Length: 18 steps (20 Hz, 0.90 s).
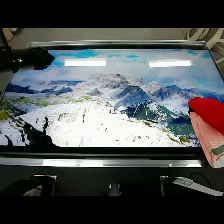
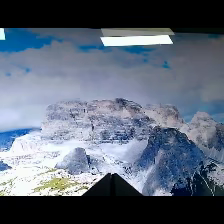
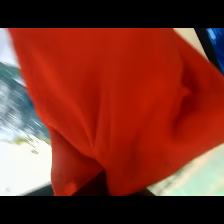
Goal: Fold the shirts.
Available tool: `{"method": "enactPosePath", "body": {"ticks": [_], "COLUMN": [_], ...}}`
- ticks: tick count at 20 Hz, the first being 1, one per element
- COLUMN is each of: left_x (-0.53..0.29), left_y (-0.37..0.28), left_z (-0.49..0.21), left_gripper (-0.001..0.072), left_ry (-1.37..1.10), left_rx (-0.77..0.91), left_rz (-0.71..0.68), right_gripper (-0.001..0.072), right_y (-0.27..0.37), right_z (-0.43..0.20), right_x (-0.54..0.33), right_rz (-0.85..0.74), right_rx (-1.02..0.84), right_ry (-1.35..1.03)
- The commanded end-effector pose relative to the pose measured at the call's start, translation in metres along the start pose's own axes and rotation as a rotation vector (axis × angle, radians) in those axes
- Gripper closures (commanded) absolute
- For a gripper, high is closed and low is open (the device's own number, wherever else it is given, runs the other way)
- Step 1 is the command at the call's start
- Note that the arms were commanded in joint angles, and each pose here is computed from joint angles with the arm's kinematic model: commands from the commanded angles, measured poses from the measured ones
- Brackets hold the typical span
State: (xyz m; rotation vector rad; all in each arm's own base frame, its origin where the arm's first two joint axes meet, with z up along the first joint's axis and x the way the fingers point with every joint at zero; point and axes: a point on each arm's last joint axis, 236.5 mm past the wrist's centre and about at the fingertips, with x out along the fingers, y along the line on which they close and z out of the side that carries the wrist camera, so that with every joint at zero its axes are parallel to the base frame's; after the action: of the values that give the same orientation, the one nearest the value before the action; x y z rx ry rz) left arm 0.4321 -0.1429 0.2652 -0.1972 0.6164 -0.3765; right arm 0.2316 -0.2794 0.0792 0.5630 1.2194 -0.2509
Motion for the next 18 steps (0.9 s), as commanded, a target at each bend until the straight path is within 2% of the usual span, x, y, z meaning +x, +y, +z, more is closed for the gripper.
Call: {"method": "enactPosePath", "body": {"ticks": [1, 6, 7, 8, 9, 12, 14, 16, 18], "left_x": [0.0, 0.0, 0.0, 0.0, 0.0, -0.001, -0.001, 0.009, 0.017], "left_y": [0.0, 0.0, 0.0, 0.0, 0.0, -0.001, 0.009, 0.045, 0.087], "left_z": [0.001, 0.001, 0.001, 0.001, 0.001, 0.014, 0.024, 0.016, -0.018], "left_gripper": [0.0678, 0.0678, 0.0678, 0.0678, 0.0678, 0.068, 0.0681, 0.0682, 0.068], "left_ry": [-0.004, -0.004, -0.004, -0.004, -0.006, -0.058, -0.078, 0.02, 0.245], "left_rx": [0.001, 0.001, 0.0, 0.0, 0.0, 0.004, 0.078, 0.168, 0.201], "left_rz": [-0.001, 0.0, -0.001, 0.0, -0.001, -0.002, 0.055, 0.229, 0.419], "right_gripper": [0.0692, 0.0683, 0.0521, 0.0175, 0.0009, 0.0004, 0.0005, 0.0007, 0.0015], "right_y": [-0.027, -0.051, -0.054, -0.06, -0.064, -0.071, -0.039, 0.025, 0.122], "right_z": [-0.049, -0.096, -0.099, -0.095, -0.085, -0.014, 0.07, 0.139, 0.17], "right_x": [0.017, 0.049, 0.052, 0.052, 0.052, 0.013, -0.038, -0.08, -0.079], "right_rz": [-0.131, -0.191, -0.204, -0.225, -0.242, -0.323, -0.364, -0.409, -0.348], "right_rx": [0.012, 0.045, 0.051, 0.045, 0.017, -0.07, -0.252, -0.427, -0.612], "right_ry": [0.214, 0.363, 0.373, 0.355, 0.315, 0.08, -0.193, -0.413, -0.515]}}
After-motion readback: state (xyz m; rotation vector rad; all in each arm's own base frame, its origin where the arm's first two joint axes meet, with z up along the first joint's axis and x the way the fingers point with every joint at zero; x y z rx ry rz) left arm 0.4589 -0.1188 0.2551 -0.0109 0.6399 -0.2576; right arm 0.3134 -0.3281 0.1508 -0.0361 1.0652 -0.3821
